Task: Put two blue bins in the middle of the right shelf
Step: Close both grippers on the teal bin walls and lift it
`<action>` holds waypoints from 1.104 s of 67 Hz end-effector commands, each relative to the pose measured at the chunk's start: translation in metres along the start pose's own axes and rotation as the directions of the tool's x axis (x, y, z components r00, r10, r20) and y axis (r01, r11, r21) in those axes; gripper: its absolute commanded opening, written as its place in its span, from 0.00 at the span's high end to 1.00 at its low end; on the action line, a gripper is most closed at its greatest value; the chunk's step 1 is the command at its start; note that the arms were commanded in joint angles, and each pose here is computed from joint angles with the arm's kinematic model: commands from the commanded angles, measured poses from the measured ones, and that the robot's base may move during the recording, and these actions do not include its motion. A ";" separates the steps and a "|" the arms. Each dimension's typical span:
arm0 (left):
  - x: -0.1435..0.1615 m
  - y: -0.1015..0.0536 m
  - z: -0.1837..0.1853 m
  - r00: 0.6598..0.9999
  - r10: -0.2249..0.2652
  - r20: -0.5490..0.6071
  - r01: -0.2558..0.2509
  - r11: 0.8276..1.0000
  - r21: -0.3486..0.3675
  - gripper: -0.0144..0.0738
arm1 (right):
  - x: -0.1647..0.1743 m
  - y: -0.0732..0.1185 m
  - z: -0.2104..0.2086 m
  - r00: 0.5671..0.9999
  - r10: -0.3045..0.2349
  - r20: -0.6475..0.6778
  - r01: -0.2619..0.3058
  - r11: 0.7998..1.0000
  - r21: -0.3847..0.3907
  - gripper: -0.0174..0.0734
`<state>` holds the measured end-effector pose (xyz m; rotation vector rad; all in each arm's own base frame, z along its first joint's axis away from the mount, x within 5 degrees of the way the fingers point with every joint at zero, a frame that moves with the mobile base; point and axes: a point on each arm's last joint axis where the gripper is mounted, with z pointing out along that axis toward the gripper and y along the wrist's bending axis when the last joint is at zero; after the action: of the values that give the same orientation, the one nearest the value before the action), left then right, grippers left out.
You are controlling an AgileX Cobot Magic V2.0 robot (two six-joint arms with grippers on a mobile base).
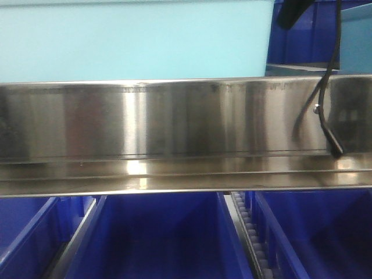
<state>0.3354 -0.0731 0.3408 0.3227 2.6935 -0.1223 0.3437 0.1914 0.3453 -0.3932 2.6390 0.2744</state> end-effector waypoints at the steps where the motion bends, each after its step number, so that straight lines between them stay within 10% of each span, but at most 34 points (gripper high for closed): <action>1: -0.003 -0.003 0.003 1.000 0.000 -0.003 0.000 1.000 0.013 0.26 | -0.003 0.001 0.005 1.000 0.001 0.016 -0.001 1.000 -0.004 0.24; 9: -0.003 -0.002 0.008 1.000 -0.001 -0.014 0.001 1.000 0.013 0.37 | -0.003 0.001 0.010 1.000 0.001 0.006 -0.001 1.000 -0.001 0.42; 25: -0.003 -0.002 0.008 1.000 -0.001 -0.012 0.001 1.000 0.013 0.97 | -0.003 0.001 0.011 1.000 0.001 0.004 -0.001 1.000 -0.001 0.99; 74: 0.007 -0.028 -0.087 0.967 0.023 0.256 -0.044 0.996 0.077 0.96 | -0.011 -0.005 -0.075 0.986 -0.048 0.158 0.035 0.996 0.082 0.97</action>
<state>0.3017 -0.0849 0.3880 0.3358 2.5499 -0.2163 0.3294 0.1854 0.3887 -0.3685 2.5466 0.2932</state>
